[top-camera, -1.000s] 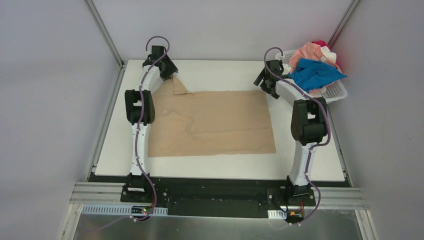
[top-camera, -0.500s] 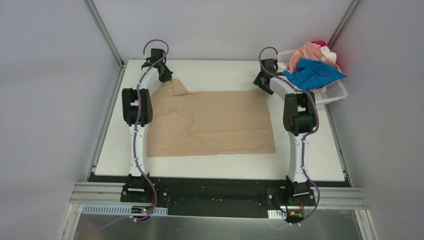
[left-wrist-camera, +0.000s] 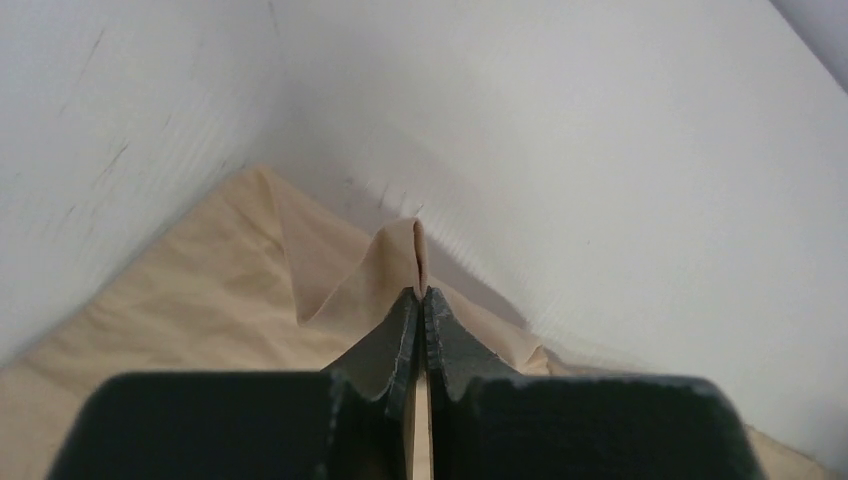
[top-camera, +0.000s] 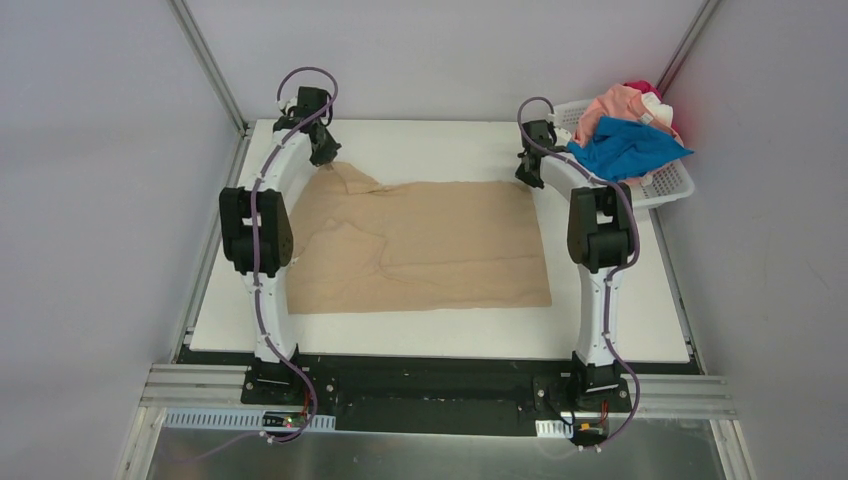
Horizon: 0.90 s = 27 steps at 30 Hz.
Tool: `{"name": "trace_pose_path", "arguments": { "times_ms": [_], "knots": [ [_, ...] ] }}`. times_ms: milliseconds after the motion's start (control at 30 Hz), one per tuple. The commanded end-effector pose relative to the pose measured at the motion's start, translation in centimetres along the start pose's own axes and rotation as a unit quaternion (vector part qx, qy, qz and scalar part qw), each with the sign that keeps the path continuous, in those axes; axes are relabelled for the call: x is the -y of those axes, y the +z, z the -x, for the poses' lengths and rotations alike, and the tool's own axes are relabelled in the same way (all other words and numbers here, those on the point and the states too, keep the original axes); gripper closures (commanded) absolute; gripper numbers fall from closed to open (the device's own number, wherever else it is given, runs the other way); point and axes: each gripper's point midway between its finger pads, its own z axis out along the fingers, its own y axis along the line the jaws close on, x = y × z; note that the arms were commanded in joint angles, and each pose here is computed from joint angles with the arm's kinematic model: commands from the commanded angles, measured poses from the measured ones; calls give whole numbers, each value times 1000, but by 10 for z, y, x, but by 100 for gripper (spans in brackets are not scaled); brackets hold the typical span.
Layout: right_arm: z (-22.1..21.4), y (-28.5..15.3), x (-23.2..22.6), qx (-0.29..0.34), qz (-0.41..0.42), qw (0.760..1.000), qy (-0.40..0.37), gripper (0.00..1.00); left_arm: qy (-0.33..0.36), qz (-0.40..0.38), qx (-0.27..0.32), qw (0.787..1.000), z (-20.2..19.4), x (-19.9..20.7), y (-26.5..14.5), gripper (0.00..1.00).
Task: Fold and stack the t-shirts
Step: Grab the side of the flattened tshirt furthest away from the robot with both arms, then fold the other side of the tshirt into a rectangle
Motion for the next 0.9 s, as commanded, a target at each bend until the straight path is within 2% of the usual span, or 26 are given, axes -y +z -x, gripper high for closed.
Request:
{"name": "trace_pose_path", "arguments": {
  "times_ms": [0, 167, 467, 867],
  "knots": [
    [27, -43, -10, 30, 28, 999, -4, 100, 21, 34, 17, 999, 4, -17, -52, 100],
    [30, -71, -10, 45, 49, 998, -6, 100, 35, 53, 32, 997, -6, -30, -98, 100],
    [7, -118, 6, 38, 87, 995, -27, 100, 52, 79, 48, 994, -46, -68, -176, 100],
    [-3, -156, 27, 42, 103, 993, -44, 100, 37, 92, 3, 995, -112, -120, -213, 100]
  ]
}}
